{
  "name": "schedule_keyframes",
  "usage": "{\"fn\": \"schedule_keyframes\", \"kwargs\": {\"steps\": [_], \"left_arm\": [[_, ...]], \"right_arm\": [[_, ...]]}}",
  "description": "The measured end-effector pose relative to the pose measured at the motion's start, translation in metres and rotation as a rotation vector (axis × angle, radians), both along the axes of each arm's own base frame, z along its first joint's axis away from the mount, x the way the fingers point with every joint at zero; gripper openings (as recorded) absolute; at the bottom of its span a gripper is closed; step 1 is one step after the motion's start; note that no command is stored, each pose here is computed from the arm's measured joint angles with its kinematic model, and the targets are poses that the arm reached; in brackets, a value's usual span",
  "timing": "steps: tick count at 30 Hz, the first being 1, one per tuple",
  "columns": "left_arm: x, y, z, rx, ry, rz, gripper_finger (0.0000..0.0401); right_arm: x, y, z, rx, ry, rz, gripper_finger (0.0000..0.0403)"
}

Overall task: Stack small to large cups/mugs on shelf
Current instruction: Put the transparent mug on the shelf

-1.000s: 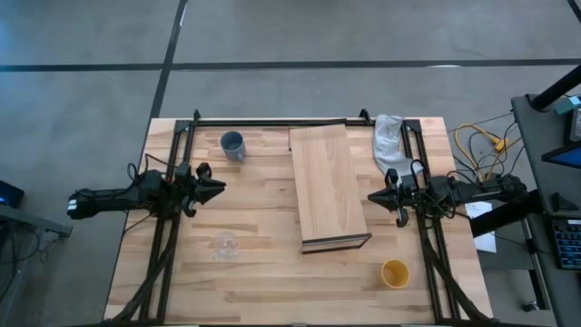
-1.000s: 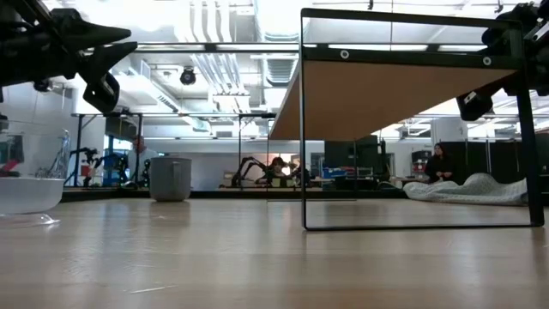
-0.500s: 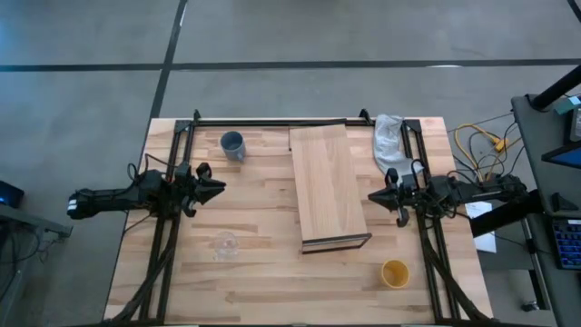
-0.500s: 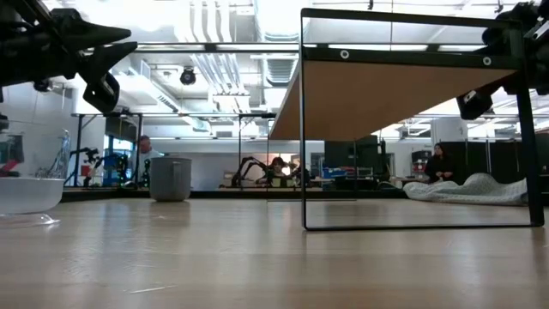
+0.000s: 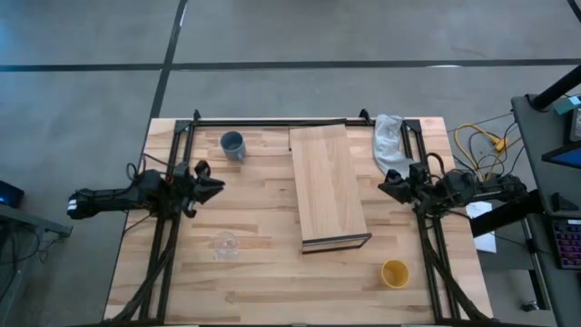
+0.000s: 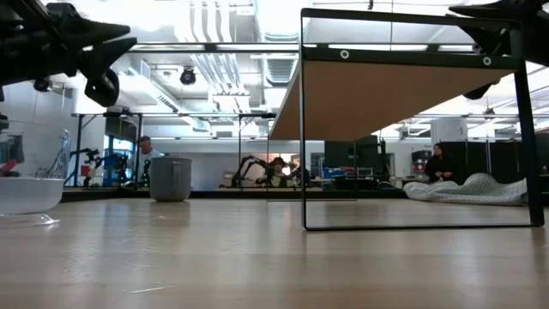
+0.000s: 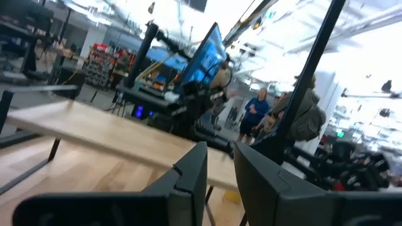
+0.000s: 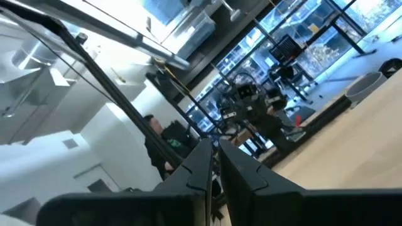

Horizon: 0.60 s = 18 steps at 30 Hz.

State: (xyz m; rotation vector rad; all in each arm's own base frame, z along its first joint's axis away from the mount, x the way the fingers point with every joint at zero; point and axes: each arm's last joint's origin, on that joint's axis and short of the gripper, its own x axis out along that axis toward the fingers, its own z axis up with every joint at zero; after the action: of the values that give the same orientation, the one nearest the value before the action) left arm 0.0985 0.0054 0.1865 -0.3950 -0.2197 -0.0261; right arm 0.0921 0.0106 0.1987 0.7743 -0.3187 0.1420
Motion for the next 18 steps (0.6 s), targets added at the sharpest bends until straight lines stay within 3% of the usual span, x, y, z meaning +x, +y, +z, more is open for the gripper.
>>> {"fn": "schedule_keyframes", "kwargs": {"steps": [5,10,12,15,18], "left_arm": [[-0.002,0.0,0.008,0.003,-0.086,0.0,0.0066],[-0.003,0.0,0.019,-0.02,-0.129,-0.008,0.0066],[-0.004,0.0,0.033,-0.021,-0.143,-0.01,0.0066],[-0.002,0.0,0.056,0.013,-0.068,0.001,0.0066],[0.004,0.0,0.081,0.023,0.109,0.004,0.0066]], "right_arm": [[0.0,0.0,0.0,0.007,0.001,-0.008,0.0022],[-0.002,-0.003,0.005,0.163,-0.058,-0.028,0.0022],[-0.003,-0.003,0.007,0.168,-0.077,-0.032,0.0022],[-0.003,-0.005,0.008,0.121,-0.084,-0.117,0.0022],[-0.004,-0.006,0.008,0.074,-0.08,-0.161,0.0022]]}}
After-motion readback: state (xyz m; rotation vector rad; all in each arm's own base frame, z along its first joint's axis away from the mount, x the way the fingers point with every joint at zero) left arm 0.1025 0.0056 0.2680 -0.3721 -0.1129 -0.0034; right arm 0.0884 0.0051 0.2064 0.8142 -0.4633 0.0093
